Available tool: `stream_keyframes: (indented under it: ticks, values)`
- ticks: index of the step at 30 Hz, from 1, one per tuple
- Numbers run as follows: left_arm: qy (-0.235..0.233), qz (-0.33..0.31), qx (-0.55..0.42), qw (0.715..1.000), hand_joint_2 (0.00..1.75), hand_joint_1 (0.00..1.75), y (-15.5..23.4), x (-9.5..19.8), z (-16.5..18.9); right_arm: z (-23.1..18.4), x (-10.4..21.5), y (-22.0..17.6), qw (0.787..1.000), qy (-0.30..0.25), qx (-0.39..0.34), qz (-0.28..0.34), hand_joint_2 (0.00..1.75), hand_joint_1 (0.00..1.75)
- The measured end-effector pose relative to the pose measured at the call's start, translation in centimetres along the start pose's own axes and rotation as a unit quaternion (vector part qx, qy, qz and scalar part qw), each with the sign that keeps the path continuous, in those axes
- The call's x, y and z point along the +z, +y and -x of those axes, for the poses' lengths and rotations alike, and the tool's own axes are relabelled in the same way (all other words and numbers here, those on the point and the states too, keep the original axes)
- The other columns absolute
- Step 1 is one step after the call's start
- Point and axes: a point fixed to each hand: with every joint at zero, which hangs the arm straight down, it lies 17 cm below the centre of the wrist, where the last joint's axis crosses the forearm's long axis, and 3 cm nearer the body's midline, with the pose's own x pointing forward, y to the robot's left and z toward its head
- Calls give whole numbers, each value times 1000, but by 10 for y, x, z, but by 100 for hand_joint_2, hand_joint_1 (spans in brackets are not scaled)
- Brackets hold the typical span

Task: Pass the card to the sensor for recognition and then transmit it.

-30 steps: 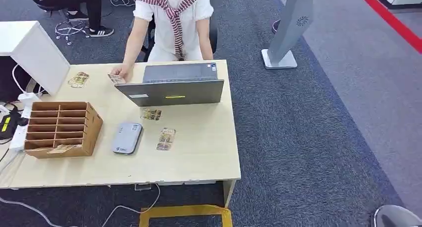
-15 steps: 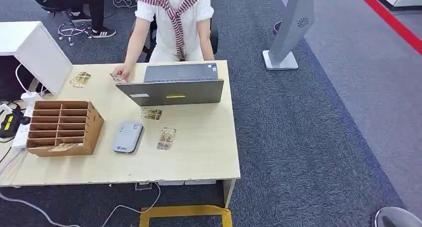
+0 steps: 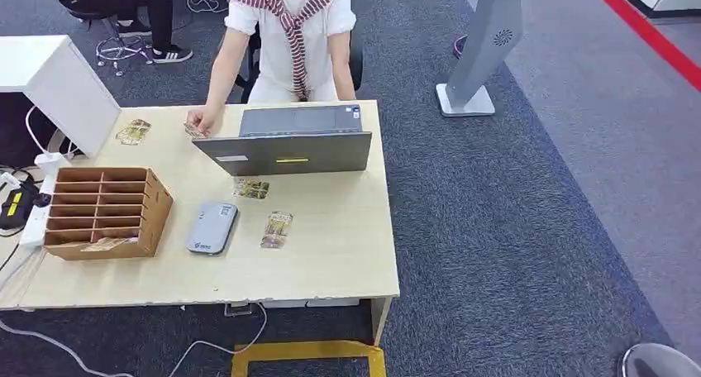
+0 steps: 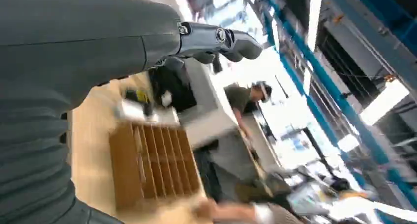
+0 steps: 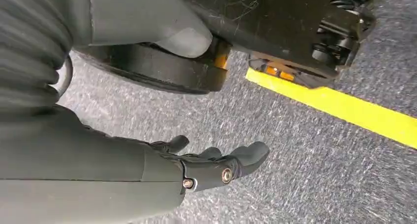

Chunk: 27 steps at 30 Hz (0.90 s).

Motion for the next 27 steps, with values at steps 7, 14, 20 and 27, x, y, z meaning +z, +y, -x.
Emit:
stream_keyframes:
  ticks: [7,14,20,27]
  values:
    - [76,30,-528,845,175,0,1,-114,128,-18,3,11,994,-13,104,-31,175,0]
    - [61,30,-503,862,175,0,-13,-232,191,-30,5,19,987,-33,149,-39,175,0]
    - [79,47,-520,849,175,0,-28,-269,212,-31,6,21,986,-32,157,-41,175,0]
    - [86,66,-525,844,175,0,-39,-272,223,-32,7,22,985,-33,162,-41,175,0]
